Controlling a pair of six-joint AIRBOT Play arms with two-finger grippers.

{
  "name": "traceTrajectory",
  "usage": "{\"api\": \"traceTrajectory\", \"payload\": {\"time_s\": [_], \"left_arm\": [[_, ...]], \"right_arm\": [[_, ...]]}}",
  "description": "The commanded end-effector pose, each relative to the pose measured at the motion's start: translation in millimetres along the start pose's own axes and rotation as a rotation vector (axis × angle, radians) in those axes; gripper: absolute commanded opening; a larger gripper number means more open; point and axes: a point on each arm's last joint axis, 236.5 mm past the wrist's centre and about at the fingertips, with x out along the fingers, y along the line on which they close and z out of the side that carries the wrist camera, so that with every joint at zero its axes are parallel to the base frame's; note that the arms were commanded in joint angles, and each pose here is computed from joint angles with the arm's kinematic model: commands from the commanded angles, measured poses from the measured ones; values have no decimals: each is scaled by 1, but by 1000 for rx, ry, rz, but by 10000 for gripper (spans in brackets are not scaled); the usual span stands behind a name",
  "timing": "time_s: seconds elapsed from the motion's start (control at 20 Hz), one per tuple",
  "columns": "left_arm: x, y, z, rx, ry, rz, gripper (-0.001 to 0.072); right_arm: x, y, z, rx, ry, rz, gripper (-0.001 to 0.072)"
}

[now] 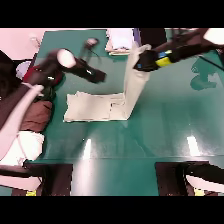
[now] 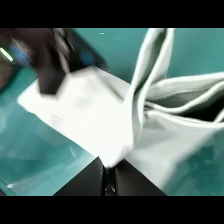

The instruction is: Fold the shirts.

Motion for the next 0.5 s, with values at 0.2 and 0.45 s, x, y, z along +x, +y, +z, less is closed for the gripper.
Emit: {"api": "traceTrajectory", "payload": {"time_s": [0.2,0.45], "left_arm": [[-212,120,34,-24,-289,403,27],[-246,124,20,-52,-294,438,27]], "right_arm": [[173,143,-10,-61,-31,240,34],[234,186,-26,-164,8,308,390]]}}
